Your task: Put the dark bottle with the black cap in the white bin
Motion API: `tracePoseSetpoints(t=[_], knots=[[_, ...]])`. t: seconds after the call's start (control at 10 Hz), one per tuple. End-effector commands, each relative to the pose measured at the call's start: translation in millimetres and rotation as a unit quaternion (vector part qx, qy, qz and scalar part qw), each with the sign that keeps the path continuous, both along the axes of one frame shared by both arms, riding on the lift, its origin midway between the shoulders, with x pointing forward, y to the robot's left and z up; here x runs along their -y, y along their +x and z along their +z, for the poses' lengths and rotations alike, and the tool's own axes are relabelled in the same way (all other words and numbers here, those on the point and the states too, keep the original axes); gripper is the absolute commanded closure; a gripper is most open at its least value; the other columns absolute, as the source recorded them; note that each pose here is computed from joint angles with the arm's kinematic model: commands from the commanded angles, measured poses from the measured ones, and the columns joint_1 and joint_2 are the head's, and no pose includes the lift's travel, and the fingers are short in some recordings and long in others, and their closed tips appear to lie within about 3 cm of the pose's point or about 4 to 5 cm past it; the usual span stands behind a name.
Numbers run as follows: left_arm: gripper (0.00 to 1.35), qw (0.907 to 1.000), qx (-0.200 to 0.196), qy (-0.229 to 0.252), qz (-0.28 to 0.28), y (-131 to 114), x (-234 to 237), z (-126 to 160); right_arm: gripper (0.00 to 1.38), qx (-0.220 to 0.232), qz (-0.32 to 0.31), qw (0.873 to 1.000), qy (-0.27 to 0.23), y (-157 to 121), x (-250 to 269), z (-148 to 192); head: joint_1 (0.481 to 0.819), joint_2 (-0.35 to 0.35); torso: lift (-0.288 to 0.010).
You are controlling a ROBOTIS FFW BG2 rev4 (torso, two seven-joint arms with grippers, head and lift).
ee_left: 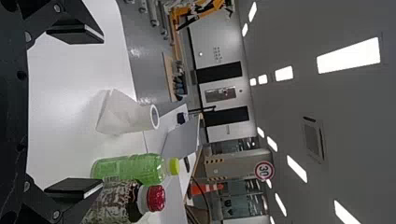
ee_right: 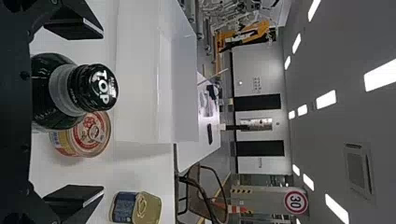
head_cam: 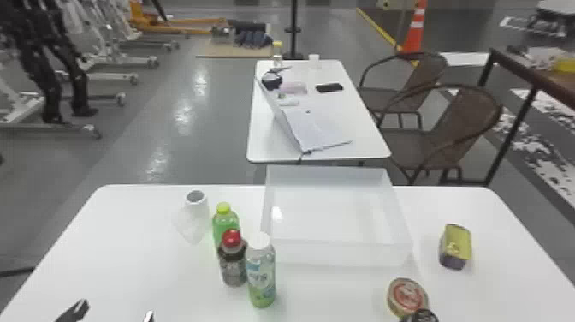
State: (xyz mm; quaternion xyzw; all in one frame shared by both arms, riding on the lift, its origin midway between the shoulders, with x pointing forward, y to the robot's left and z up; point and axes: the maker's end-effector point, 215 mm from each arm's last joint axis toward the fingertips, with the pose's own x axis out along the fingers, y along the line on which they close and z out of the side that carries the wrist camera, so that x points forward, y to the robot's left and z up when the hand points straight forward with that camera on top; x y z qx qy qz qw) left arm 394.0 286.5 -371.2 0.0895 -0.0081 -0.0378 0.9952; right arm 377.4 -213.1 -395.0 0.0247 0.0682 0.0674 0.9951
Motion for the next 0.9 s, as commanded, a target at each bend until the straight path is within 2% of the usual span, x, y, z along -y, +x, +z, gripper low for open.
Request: tracePoseSetpoints(t=[0.0, 0.5, 0.8], knots=[[0.21, 1.0000, 0.002, -0.003, -0.001, 1, 2, 0, 0.12, -0.009, 0.011, 1.000, 0.002, 4, -2, -4, 0.549, 0.000, -0.100], [0.21, 0.9997, 0.017, -0.008, -0.013, 11, 8, 6, 0.12, -0.036, 0.084, 0.996, -0.010, 16, -16, -9, 0.549, 0.000, -0.100], [0.21, 0.9993, 0.029, -0.008, -0.021, 20, 11, 12, 0.12, -0.060, 0.120, 0.990, -0.035, 5, -8, -21, 0.549, 0.000, -0.100]])
